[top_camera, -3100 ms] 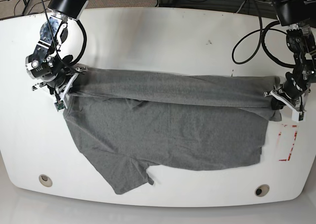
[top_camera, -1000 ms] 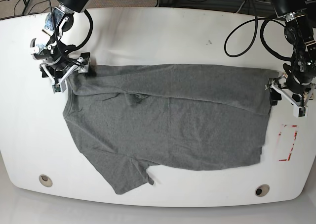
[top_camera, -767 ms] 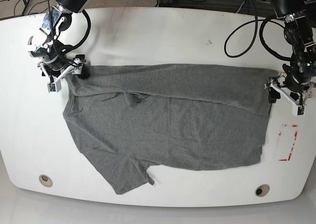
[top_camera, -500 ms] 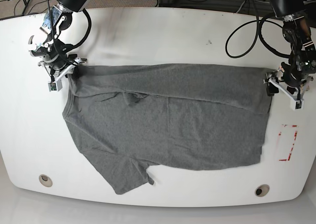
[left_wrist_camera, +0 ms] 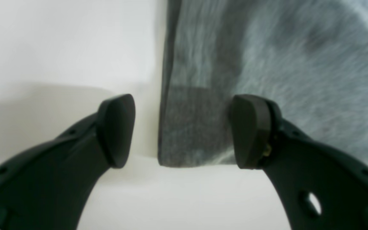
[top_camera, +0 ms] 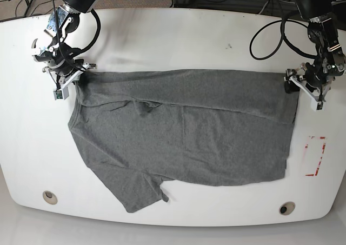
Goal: Fold the T-shirt properly
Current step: 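Pinch the hem edge with both grippers and pull it taut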
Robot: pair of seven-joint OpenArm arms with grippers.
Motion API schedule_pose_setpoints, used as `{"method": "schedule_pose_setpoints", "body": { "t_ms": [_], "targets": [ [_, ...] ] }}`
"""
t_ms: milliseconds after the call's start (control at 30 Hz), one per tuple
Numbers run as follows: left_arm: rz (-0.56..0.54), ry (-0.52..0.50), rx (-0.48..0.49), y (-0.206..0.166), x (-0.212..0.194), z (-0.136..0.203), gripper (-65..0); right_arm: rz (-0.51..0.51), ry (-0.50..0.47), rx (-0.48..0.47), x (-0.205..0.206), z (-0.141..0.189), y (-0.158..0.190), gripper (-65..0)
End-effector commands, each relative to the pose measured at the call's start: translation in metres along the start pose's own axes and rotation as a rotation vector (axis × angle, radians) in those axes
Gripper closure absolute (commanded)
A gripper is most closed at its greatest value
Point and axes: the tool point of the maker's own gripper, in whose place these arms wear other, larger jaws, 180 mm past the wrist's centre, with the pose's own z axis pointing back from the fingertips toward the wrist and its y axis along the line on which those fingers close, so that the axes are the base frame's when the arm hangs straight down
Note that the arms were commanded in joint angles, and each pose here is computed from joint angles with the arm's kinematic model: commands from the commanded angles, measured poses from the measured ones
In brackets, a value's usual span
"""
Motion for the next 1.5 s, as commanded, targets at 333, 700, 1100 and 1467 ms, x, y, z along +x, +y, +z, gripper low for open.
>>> {"method": "schedule_pose_setpoints", "body": {
  "t_ms": [333, 700, 1100, 1467],
  "targets": [
    [-0.062, 0.047, -0.030, -0.012, -0.007, -0.013, -9.9, 0.024, -0.010, -0.027, 0.009, 0.007, -0.006, -2.9],
    [-0.195, 0.066, -0.051, -0.027, -0.023, -0.001, 0.0, 0.065, 0.015, -0.066, 0.003, 0.024, -0.009, -2.9],
    [-0.346, 0.090, -0.025, -0.030, -0.056, 0.044, 0.0, 0.146, 0.137, -0.140, -0.043, 0.064, -0.015, -2.9],
    [-0.396, 0.122, 0.035, -0.008, -0.073, 0.075, 0.0, 0.188, 0.236, -0.165, -0.080, 0.089, -0.016, -3.5]
  ]
}}
